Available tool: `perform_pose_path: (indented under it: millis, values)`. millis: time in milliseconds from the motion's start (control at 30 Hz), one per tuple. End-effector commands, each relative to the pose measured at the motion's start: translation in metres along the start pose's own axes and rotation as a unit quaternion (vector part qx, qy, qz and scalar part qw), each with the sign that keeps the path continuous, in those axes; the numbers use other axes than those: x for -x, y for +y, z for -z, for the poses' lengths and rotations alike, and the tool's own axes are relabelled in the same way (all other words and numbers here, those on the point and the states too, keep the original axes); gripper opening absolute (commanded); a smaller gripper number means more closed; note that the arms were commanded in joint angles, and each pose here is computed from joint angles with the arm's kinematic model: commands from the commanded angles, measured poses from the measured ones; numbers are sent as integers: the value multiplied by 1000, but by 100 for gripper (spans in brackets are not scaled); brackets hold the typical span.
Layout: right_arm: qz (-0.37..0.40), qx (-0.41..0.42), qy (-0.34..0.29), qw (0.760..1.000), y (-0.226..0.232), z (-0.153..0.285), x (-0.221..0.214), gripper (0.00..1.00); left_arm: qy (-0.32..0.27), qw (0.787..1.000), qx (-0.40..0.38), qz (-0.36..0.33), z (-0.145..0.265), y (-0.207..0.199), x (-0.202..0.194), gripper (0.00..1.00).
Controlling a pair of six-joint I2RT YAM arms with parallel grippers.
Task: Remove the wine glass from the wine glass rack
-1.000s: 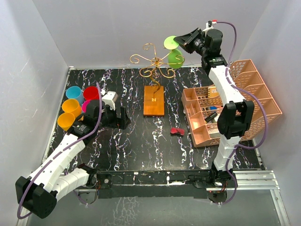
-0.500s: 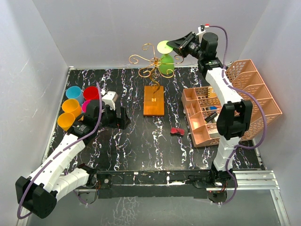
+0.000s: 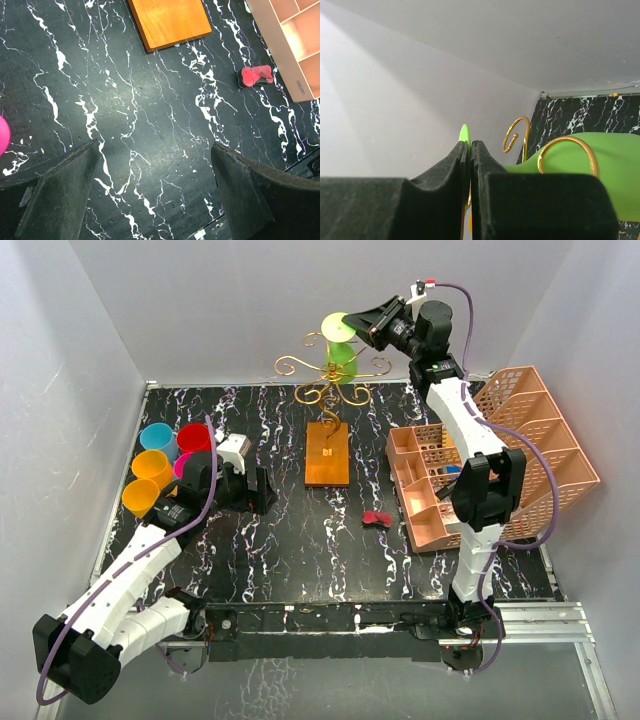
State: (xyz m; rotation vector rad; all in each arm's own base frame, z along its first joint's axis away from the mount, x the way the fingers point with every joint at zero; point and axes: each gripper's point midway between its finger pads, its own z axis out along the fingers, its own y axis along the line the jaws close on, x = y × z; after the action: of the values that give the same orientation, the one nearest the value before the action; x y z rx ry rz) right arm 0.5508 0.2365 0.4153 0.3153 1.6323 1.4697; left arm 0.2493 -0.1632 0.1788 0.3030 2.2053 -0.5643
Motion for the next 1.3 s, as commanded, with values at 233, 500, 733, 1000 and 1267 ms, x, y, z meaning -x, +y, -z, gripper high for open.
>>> perform_pose_path:
  millis: [233,500,733,1000,1267]
  values:
    - [48,83,-84,992,47,-23,51,8,-15,1000,4,-12,5,-1,9,92]
    - [86,169,-150,970,111,-8,80,8,-18,1000,12,-11,5,2,10,92]
    - [150,249,-165,942,217,67,69,8,-21,1000,18,-8,5,4,11,92]
    - [244,258,-209,911,267,183,23,8,-31,999,22,-4,7,6,15,92]
    - [330,197,-232,893,223,286,-48,9,-31,999,19,3,4,6,14,92]
